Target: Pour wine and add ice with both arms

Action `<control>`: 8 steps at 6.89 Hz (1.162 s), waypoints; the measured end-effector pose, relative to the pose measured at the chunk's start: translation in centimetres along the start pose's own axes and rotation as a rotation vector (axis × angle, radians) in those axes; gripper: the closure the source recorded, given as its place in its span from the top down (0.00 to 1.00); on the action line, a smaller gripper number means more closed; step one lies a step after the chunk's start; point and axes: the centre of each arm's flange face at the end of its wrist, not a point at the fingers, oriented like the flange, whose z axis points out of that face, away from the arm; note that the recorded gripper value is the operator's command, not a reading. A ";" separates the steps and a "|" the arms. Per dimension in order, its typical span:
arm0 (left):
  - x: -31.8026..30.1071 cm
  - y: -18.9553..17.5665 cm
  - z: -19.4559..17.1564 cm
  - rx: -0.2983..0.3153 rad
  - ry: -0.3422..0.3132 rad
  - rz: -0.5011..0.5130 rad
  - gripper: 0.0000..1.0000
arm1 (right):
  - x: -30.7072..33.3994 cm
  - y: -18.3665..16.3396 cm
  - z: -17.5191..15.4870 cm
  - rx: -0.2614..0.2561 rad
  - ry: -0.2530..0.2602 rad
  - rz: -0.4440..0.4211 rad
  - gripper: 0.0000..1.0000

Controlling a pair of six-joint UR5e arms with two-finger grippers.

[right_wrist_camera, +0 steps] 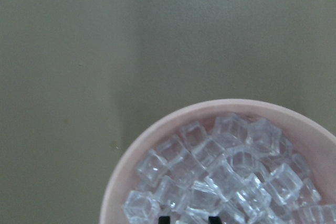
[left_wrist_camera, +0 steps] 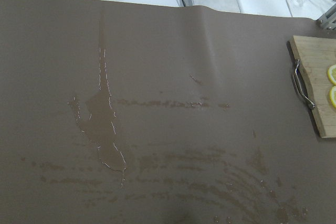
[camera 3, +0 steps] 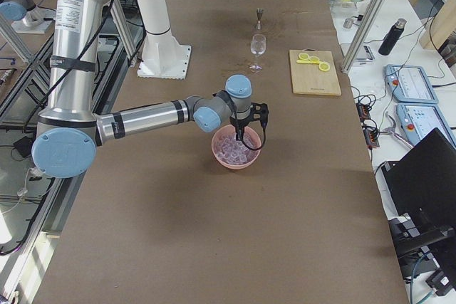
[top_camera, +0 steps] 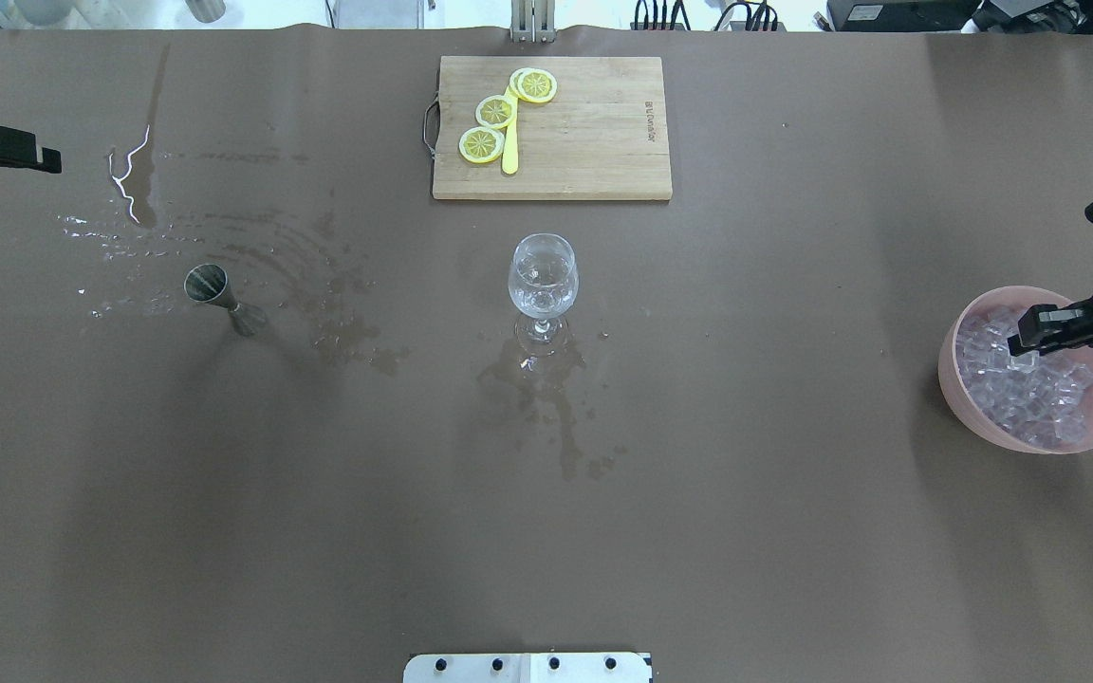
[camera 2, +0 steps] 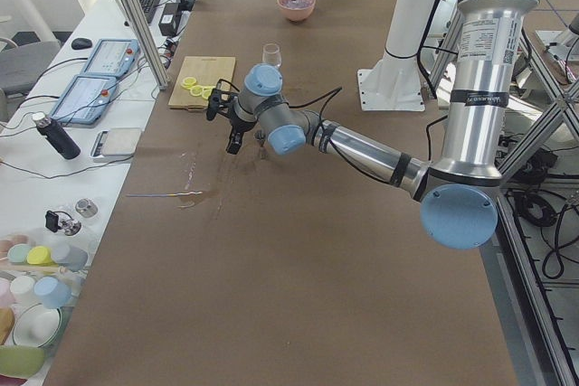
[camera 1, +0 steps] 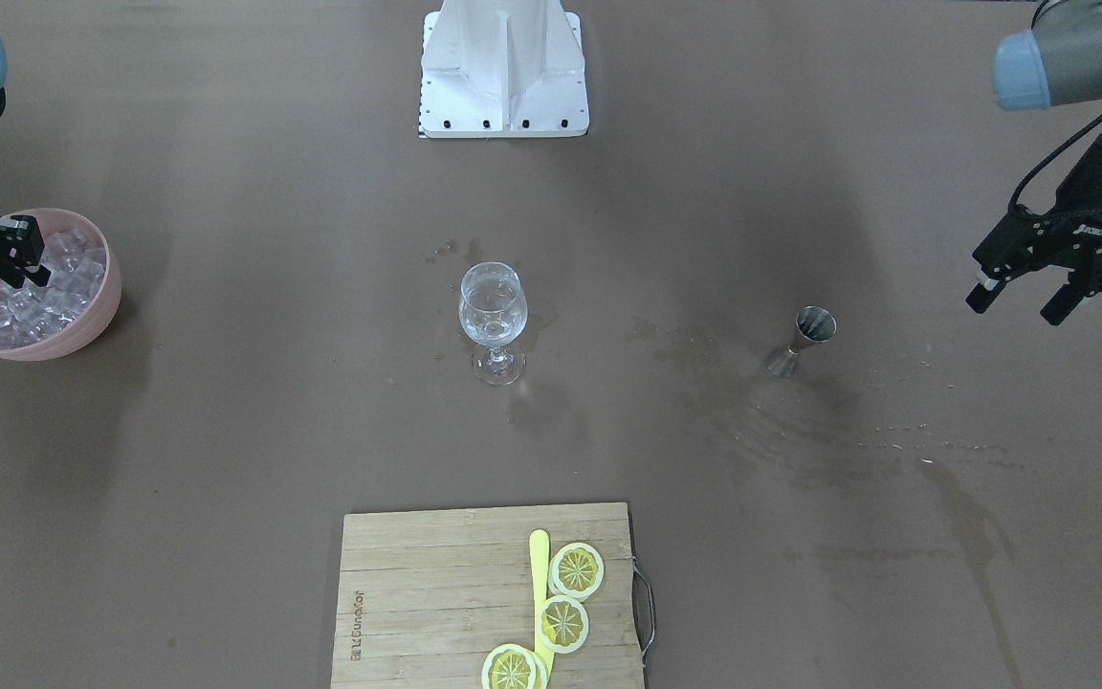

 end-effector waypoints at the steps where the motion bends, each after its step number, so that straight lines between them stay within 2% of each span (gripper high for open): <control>1: 0.0 0.0 0.0 -0.001 0.000 0.000 0.97 | -1.9 -2.2 -2.4 -0.005 -0.042 0.030 0.00; 4: -1.8 -0.7 -0.9 -0.001 -0.019 -0.025 0.97 | -9.9 -6.5 -8.4 0.005 -0.083 0.058 0.00; 5: -3.0 -1.3 -1.4 -0.018 -0.050 -0.009 0.97 | -12.0 -7.3 -9.6 0.014 -0.095 0.071 0.00; 8: -9.7 -3.0 -3.8 -0.146 -0.221 0.186 0.98 | -19.6 -8.3 -11.4 0.034 -0.152 0.148 0.00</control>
